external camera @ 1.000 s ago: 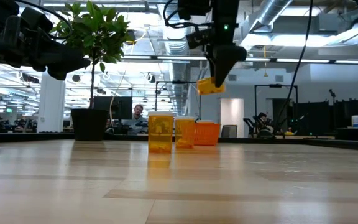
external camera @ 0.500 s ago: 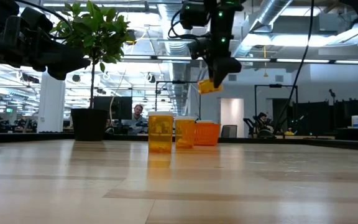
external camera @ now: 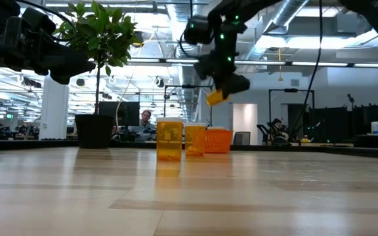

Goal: Pick and place pill bottles into a basket
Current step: Put the orange pill bottle into the orange basket

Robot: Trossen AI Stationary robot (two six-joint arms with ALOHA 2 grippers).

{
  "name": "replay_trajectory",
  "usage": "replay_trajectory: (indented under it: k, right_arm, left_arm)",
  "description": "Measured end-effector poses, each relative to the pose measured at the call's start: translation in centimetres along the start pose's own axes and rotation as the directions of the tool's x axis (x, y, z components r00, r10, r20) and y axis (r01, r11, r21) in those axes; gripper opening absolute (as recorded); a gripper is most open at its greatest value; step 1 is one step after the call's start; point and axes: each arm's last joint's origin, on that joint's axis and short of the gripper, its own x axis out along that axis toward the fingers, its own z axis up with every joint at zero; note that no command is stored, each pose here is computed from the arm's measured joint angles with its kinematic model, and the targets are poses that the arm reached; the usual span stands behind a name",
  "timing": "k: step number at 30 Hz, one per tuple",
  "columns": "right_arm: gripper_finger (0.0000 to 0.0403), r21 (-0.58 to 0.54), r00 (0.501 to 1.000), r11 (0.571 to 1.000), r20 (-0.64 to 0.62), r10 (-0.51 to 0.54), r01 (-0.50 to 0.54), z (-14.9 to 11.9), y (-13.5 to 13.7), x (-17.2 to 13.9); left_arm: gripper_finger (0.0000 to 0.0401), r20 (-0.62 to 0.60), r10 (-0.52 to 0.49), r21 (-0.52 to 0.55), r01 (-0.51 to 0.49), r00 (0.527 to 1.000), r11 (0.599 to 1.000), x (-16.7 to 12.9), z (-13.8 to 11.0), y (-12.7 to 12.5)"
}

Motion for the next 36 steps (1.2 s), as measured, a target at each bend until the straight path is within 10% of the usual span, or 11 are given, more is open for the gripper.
replay_trajectory:
  k: [36]
  right_arm:
    - [0.0168,-0.409,0.977,0.911,-0.207,-0.046,-0.044,5.0,4.6,3.5]
  left_arm:
    - [0.0209,0.000,0.003,0.000,-0.003,1.000,1.000,0.0,0.0,0.0]
